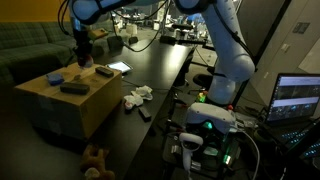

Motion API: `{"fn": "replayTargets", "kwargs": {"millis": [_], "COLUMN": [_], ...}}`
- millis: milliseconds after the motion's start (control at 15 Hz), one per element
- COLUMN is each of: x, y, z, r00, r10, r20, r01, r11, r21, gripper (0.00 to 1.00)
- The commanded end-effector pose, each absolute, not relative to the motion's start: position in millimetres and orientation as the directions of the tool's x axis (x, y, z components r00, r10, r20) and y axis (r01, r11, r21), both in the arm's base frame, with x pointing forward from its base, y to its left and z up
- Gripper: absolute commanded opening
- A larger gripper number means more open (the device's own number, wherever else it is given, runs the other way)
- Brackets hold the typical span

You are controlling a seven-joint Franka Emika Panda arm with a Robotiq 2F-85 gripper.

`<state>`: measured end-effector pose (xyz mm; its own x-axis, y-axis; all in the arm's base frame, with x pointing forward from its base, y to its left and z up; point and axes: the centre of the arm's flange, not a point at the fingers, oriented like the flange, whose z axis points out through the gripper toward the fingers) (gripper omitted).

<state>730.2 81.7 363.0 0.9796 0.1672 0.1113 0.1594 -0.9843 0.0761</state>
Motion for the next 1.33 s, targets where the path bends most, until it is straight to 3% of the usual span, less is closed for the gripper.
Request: {"fn": "replayTargets", "kwargs": {"millis": [0,667,933,1267], "x": [653,503,463,458], "y": [64,30,31,44], "z": [406,403,343,239], "r00": [0.979,0.985,0.976,0.959], "r10": [0.197,0.165,0.174,0.183], "r20": [0.059,-0.059,-0.134,-0.214], "r01": [0.196,0.161,0.167,0.174], "r11": [-0.98,-0.985,-0.984,-0.983], "r21": [0.027,-0.056,-0.062,-0.06], "gripper": [0.05,0.05,0.05,0.05]}}
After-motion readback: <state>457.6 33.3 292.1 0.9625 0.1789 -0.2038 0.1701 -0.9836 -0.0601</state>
